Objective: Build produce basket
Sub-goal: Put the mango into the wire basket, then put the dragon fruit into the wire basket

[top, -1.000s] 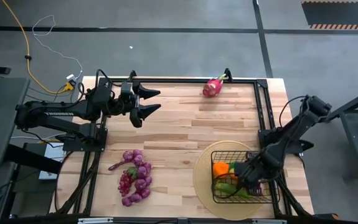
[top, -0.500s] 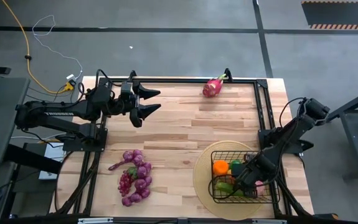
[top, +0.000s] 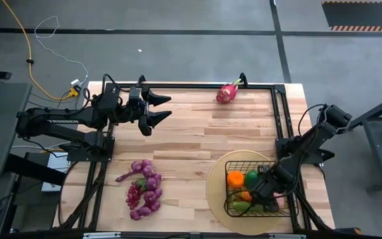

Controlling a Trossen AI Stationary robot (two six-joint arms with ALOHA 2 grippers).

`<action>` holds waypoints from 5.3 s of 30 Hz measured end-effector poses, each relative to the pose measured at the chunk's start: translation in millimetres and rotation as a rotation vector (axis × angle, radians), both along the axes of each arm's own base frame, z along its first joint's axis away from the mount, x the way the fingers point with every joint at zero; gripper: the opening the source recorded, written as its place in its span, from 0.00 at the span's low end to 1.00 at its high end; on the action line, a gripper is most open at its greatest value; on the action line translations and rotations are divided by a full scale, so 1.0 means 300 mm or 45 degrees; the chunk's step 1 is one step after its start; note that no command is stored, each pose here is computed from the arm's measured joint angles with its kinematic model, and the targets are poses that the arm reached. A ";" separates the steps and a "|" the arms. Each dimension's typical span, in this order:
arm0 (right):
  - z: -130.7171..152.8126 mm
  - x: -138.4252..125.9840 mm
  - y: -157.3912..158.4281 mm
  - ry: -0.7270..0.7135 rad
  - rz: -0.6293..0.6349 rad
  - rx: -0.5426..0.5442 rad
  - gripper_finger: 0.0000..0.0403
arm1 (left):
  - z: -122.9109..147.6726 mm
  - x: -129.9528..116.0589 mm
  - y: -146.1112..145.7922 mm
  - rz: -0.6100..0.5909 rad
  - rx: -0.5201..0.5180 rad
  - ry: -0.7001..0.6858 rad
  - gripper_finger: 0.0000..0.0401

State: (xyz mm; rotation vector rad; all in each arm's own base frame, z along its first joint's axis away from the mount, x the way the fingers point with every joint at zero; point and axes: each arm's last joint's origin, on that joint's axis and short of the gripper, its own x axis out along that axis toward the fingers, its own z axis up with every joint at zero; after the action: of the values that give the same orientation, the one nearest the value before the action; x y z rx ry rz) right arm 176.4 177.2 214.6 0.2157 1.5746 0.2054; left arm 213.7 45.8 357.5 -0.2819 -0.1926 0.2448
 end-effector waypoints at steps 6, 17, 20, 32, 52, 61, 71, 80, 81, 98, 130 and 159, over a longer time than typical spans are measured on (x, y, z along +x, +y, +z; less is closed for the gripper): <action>-0.004 -0.003 -0.017 -0.037 -0.083 -0.137 0.71 | 0.000 0.000 0.000 0.000 0.000 0.000 0.77; -0.004 -0.002 -0.022 -0.060 -0.207 -0.188 0.72 | 0.000 -0.001 0.003 0.038 -0.007 -0.002 0.77; -0.004 -0.003 -0.021 -0.052 -0.214 -0.181 0.73 | 0.000 -0.001 0.003 0.038 -0.007 -0.002 0.77; 0.182 -0.033 -0.075 -0.208 -0.156 -0.275 0.90 | 0.018 -0.002 0.002 0.014 -0.069 -0.040 0.77; 0.269 -0.092 -0.411 -1.723 -0.889 0.100 0.90 | 0.039 -0.024 -0.002 0.037 -0.051 0.076 0.77; 0.254 -0.048 -0.485 -2.011 -0.934 -0.051 0.90 | -0.172 -0.016 0.003 0.057 -0.209 0.002 0.77; 0.248 -0.031 -0.538 -2.016 -0.904 -0.181 0.90 | -0.202 -0.019 -0.004 0.051 -0.189 0.003 0.77; 0.260 -0.034 -0.545 -2.052 -1.006 -0.124 0.90 | -0.203 -0.018 -0.007 0.007 -0.142 0.024 0.77; 0.260 -0.033 -0.544 -2.048 -1.028 -0.099 0.90 | -0.205 -0.017 -0.006 0.015 -0.132 0.029 0.77; 0.239 0.040 -0.629 -1.712 -1.747 0.090 0.90 | -0.210 -0.016 0.004 0.108 -0.328 -0.030 0.77; -0.100 0.250 -1.274 -0.745 -2.716 -0.340 0.90 | -0.181 -0.021 0.013 0.015 -0.335 -0.139 0.77; 0.107 0.223 -1.114 -0.871 -1.686 -0.588 0.58 | -0.177 -0.027 0.035 0.043 -0.259 -0.136 0.77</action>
State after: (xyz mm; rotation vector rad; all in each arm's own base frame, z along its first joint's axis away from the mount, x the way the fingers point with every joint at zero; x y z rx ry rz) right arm 243.3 -156.9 246.7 0.6825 0.5351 -1.0067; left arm 205.6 56.4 304.4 -0.4947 -0.2788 0.2836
